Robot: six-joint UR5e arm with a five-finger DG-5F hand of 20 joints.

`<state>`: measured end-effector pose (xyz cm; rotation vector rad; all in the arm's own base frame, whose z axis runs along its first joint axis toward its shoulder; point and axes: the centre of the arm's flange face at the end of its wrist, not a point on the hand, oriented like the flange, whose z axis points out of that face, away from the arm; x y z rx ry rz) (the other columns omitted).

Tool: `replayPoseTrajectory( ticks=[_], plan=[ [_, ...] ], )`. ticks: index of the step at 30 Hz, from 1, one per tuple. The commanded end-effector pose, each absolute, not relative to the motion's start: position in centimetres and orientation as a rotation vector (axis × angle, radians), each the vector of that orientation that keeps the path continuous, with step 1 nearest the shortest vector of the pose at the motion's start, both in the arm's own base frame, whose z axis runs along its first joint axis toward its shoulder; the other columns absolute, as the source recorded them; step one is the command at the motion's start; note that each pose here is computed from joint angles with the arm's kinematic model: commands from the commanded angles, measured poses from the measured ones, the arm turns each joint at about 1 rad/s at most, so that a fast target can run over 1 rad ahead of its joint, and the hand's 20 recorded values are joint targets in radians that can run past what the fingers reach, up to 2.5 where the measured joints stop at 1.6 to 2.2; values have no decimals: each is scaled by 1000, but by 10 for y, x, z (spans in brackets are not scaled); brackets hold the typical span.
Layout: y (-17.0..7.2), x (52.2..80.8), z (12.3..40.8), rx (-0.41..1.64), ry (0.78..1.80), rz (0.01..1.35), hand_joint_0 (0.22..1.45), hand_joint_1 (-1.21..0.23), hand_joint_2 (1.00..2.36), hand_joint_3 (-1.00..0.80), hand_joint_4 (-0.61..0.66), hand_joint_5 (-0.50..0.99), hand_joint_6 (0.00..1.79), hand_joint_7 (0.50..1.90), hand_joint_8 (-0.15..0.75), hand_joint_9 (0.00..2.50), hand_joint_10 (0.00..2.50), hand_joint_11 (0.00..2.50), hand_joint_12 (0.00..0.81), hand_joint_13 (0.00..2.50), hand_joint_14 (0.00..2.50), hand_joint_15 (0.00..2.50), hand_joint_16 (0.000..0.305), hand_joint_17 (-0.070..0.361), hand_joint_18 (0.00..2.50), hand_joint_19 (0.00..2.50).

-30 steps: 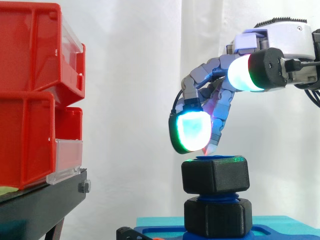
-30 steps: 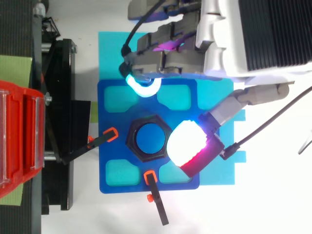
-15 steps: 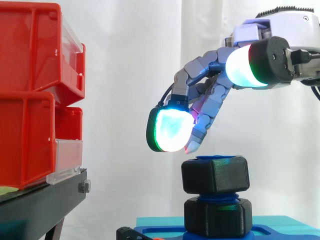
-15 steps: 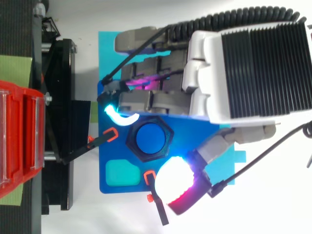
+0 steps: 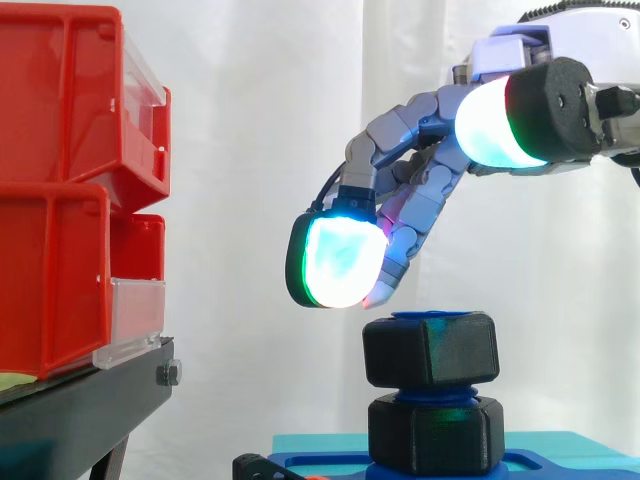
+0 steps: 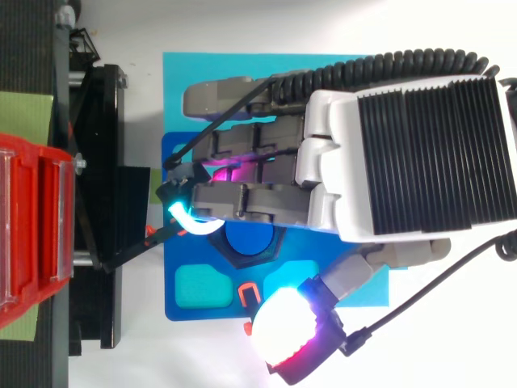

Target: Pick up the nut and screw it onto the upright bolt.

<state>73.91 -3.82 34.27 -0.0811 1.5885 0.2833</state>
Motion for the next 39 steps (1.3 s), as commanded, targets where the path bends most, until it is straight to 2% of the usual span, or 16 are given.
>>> replayPoseTrajectory(
  ticks=[1,8,21,30,39],
  plan=[
    [-38,739,343,-84,1586,284,494,-113,1000,-500,195,-87,503,733,220,804,0,0,264,581,0,0,33,74,198,0],
    [-38,736,330,-81,1596,284,485,-95,1000,-500,166,-122,502,662,207,656,0,0,284,463,0,0,35,79,54,0],
    [-39,735,320,-80,1594,283,480,-96,1000,-500,179,-122,502,710,214,593,0,0,303,391,0,0,36,81,0,0],
    [-39,733,320,-80,1603,283,486,-107,1000,-500,196,-103,503,814,222,596,0,0,303,388,0,0,35,80,0,0],
    [-43,732,319,-79,1610,283,502,-132,1000,-500,242,-69,504,1064,228,634,0,0,294,420,0,0,32,72,0,0]
  ],
)
